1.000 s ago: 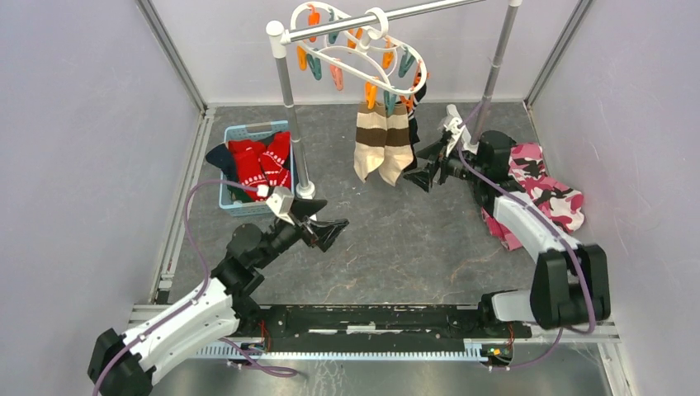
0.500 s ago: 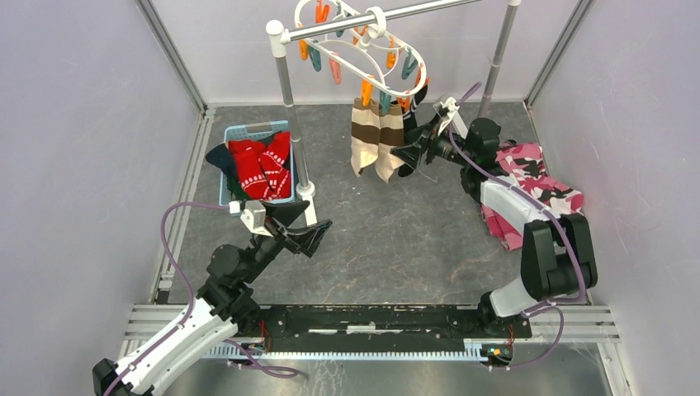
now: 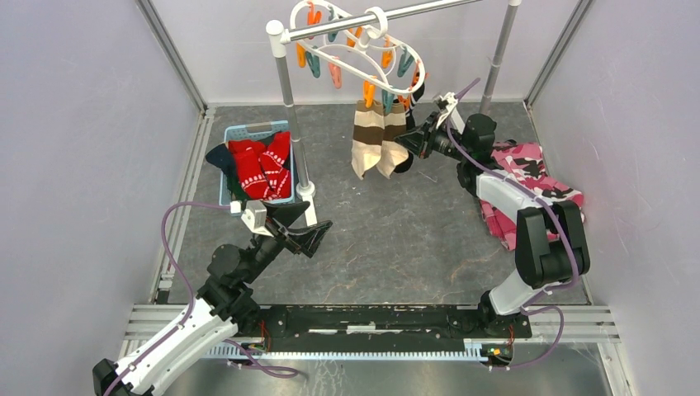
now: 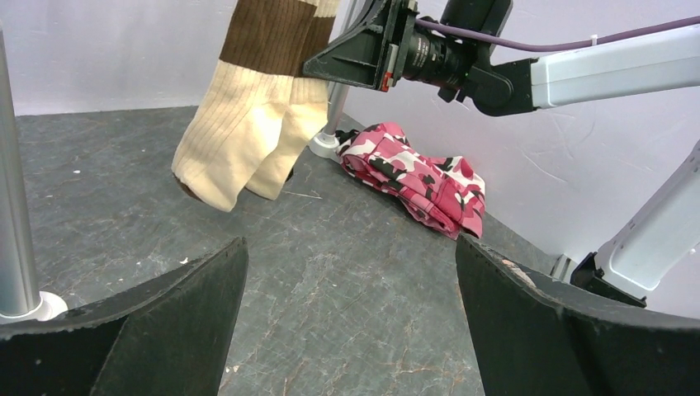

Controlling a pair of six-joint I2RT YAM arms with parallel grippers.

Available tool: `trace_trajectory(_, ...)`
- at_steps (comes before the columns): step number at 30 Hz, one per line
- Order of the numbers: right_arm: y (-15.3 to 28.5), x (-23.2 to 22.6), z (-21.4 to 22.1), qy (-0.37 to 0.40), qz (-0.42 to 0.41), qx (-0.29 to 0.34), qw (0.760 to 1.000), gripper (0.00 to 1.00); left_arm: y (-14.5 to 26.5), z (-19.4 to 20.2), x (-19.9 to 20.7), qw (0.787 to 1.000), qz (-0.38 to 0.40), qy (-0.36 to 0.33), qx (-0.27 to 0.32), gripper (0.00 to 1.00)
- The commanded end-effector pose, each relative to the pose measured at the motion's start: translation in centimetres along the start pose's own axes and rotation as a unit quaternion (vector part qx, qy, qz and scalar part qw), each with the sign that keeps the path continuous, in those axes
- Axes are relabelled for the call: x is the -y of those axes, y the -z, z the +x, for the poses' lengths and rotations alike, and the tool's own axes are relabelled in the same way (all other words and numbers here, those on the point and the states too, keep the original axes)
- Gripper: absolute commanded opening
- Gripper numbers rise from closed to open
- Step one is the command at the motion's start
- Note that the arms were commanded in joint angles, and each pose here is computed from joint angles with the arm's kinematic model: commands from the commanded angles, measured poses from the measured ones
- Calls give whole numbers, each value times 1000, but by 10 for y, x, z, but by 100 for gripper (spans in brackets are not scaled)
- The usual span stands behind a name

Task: Clip the socks to the hanger
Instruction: Rotate the hanger at the clothesline.

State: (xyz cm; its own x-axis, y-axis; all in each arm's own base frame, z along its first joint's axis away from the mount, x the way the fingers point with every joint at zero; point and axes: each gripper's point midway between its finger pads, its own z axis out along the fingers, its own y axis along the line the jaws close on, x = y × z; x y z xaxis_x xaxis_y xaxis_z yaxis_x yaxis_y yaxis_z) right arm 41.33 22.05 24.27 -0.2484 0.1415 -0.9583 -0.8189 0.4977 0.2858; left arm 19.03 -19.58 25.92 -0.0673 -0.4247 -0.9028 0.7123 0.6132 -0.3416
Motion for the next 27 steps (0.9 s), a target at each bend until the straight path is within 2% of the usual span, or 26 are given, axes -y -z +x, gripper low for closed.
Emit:
trace_trajectory(1,18,22,-44,34,28,33,999,5,2,-1,1,1000,-2,8,1,100)
trace_trajectory(12,62,95,-104,72,152,52,984,2,2,-5,4,1000,5,4,0,100)
trace_trajectory(17,62,117,-135,99,183,56,977,2,2,-6,7,1000,10,4,-1,100)
trace_trajectory(22,58,129,-145,100,194,59,974,2,2,-6,7,1000,12,5,-1,100)
trace_trajectory(27,56,129,-135,92,183,51,978,3,2,-7,9,1000,15,6,0,100)
